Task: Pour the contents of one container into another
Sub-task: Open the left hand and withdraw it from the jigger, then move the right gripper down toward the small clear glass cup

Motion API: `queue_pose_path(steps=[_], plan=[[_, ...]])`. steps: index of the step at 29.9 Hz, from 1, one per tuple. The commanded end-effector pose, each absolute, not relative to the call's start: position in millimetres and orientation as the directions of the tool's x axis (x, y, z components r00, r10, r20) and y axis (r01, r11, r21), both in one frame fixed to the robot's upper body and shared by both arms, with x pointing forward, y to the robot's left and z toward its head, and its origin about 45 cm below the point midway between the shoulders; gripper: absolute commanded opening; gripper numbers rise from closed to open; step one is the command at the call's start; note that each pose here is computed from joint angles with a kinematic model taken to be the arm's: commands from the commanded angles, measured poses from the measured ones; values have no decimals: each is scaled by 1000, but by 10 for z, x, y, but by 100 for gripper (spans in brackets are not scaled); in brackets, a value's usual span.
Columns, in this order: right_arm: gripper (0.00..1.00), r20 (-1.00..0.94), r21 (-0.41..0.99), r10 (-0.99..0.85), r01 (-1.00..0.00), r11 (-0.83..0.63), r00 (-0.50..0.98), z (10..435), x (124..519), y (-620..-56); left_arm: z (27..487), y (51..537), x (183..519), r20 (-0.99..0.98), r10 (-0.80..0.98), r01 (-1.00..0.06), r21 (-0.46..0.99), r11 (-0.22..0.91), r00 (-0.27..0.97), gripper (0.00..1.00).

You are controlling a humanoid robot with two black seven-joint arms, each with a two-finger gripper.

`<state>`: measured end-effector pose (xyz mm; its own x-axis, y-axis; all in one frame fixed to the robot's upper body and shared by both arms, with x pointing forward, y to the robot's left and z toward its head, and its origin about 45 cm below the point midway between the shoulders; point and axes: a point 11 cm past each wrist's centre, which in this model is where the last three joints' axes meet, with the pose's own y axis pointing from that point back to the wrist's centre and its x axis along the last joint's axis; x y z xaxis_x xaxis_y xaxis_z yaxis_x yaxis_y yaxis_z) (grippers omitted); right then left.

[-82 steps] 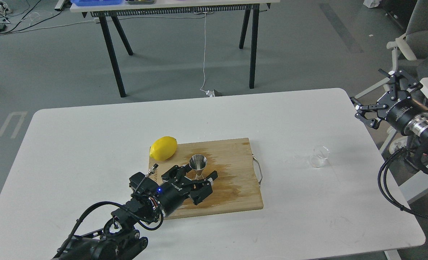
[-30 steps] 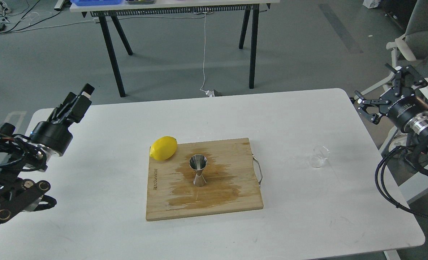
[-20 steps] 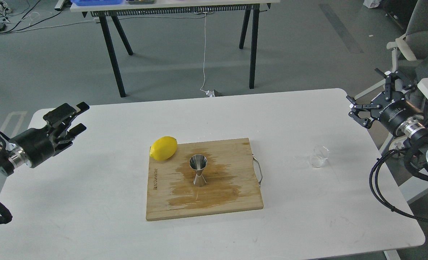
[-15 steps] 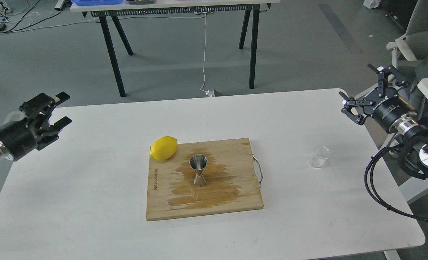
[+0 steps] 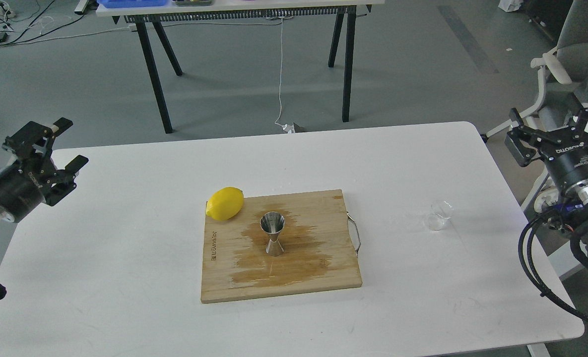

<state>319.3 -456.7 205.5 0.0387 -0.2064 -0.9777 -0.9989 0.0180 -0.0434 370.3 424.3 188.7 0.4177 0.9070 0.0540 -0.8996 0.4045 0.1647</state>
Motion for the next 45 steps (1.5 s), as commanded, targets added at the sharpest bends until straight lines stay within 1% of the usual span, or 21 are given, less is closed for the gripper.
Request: queue_pose_path(steps=[1,4,7,11,16,20,24,30,33,37,45], plan=[[98,-987,19,-159,-999,39,-25,1876,2842,-4610,1813,4230,3675,42,909,-899,175,401,414,98],[97,-983,114,-139,-992,53,-121,1692,2574,-4625,1802,4230,3671,40,910,-899,176,401,413,98],[97,-958,254,-125,-966,56,-259,1465,2380,-4594,1792,4230,3666,39,910,-899,178,400,412,98],[97,-910,395,-111,-917,60,-399,1243,2274,-4550,1740,4127,3678,18,906,-894,172,414,423,98],[97,-869,486,-73,-872,55,-489,1051,2260,-4423,1712,4102,3670,12,905,-892,174,417,425,98],[97,-844,529,-78,-848,39,-531,994,2386,-4331,1700,4105,3660,11,905,-891,178,417,425,98],[97,-821,566,-96,-824,-12,-563,887,2539,-4109,1688,4108,3650,10,905,-891,180,416,425,98],[97,-778,626,-83,-779,-32,-622,738,2634,-3921,1666,4124,3626,8,907,-892,186,413,422,98],[97,-764,643,-107,-765,-41,-636,714,2683,-3851,1661,4125,3621,8,907,-891,187,412,421,98],[97,-749,661,-96,-749,-47,-655,649,2704,-3771,1655,4127,3616,7,907,-891,189,412,421,98],[97,-750,657,-132,-752,-41,-648,671,2901,-3741,1646,4122,3612,5,907,-891,190,413,421,98]])
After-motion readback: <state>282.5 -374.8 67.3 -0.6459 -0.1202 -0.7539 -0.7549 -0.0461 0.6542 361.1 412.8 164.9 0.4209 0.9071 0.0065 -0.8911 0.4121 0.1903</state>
